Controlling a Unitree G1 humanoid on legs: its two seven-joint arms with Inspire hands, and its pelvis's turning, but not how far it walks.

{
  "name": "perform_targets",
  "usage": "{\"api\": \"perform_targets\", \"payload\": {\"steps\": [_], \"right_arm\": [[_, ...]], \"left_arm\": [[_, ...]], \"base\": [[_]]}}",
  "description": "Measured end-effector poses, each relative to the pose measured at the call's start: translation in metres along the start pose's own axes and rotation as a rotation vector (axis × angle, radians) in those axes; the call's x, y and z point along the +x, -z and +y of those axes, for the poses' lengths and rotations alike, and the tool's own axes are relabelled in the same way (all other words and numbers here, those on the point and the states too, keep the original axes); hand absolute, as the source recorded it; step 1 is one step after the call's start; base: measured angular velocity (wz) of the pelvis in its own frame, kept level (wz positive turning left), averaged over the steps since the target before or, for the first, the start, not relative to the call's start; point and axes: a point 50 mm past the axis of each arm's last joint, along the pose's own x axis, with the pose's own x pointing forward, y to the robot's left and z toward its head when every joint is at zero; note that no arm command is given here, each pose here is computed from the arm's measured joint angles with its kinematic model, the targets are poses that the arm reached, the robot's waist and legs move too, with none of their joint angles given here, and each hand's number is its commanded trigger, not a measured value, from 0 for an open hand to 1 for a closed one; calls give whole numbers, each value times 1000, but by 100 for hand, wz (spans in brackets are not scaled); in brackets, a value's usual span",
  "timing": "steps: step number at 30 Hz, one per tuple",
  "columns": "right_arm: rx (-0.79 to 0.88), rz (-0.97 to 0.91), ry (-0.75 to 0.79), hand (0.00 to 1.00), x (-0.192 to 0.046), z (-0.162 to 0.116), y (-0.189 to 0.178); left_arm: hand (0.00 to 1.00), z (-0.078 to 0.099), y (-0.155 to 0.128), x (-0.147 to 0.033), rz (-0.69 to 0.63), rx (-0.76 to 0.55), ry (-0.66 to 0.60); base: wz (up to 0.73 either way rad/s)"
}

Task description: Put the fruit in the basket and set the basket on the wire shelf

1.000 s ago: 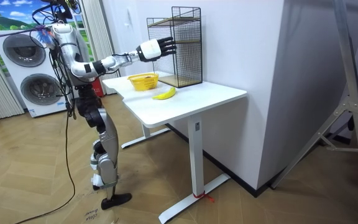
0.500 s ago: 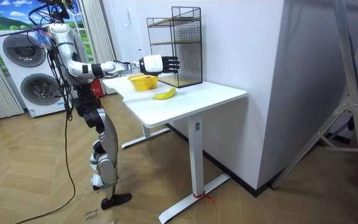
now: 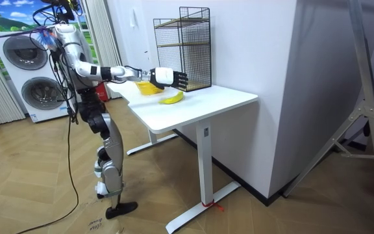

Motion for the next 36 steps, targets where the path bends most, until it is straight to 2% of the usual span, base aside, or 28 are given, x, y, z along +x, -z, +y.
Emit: {"api": "perform_targets", "payload": {"steps": [10,27,34,35,36], "right_arm": [[-64,97,-90,0,4,4,16],[-119,293,-204,0,17,1,47],[-161,329,-218,0,17,-4,51],[-165,336,-221,53,17,-4,51],[-169,341,-224,87,17,-4,52]], "left_arm": [[0,4,-3,-1,-15,-11,0],[0,1,12,0,91,-37,18],[0,7,11,1,104,-84,10],[0,9,12,1,110,-96,5],[0,9,12,1,115,-101,3]], "base": [[1],[8],[3],[0],[0]]}}
